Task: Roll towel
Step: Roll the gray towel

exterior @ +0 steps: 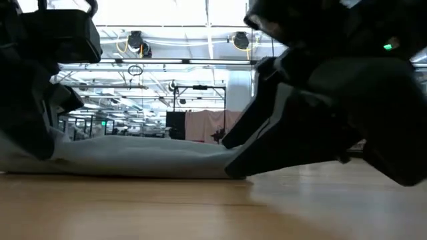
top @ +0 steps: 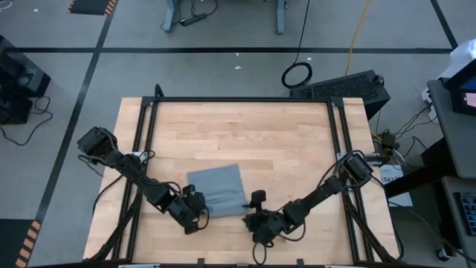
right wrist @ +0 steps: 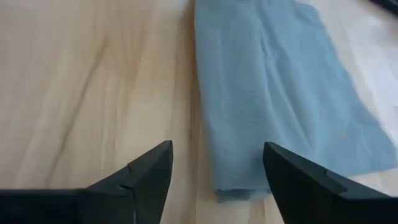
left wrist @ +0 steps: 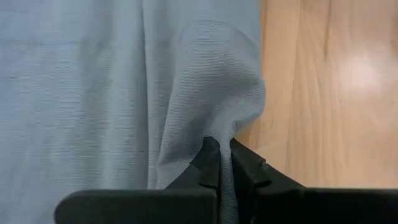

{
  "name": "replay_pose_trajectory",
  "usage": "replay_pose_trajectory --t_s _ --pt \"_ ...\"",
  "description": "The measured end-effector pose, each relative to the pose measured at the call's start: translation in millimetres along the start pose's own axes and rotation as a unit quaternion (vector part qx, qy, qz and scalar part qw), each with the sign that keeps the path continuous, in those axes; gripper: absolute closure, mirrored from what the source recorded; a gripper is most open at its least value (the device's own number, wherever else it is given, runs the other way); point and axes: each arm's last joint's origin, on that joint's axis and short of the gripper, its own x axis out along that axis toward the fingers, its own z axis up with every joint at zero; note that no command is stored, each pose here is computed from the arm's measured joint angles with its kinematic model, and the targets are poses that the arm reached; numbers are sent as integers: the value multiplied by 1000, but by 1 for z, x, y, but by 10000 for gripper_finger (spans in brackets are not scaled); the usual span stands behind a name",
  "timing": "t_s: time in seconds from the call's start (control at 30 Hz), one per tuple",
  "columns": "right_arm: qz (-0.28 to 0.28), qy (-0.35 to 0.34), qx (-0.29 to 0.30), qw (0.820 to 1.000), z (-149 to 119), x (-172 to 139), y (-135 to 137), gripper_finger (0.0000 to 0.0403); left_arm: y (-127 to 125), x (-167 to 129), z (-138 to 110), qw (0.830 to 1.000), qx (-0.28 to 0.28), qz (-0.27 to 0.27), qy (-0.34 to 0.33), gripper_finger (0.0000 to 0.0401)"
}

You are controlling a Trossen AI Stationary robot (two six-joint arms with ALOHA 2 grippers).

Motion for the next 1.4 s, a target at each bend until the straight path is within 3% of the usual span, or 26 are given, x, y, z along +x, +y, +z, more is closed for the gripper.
replay_pose_trajectory --t_s 0.17,0.37,0.47,0.6,0.7,0.83,0.9,1.03,1.1,1.27,1.4 --pt "40 19 12 999 2 14 -17 163 0 0 0 1000 6 0 0 389" --pt "35 13 -18 999 14 18 -25 163 0 0 0 1000 14 0 0 389" --pt "41 43 -17 998 17 23 -37 163 0 0 0 1000 15 0 0 389" --pt "106 94 31 989 15 35 -59 170 0 0 0 1000 21 0 0 389" --pt "171 121 73 975 13 43 -74 194 0 0 0 1000 31 1 0 389" --pt "239 145 124 952 12 46 -83 257 0 0 0 999 32 -4 1 389" --pt "305 159 149 927 13 45 -80 296 -5 -1 -1 999 31 -32 8 389" --pt "424 190 192 864 12 37 -65 372 -24 -5 3 989 57 -139 -10 390" --pt "458 186 195 847 15 35 -60 393 -30 -7 4 981 79 -174 -21 389" --pt "457 203 217 838 15 33 -58 383 -26 -3 5 983 75 -167 -20 373" --pt "447 231 247 828 12 33 -58 392 -17 7 -1 990 58 -129 -11 353"
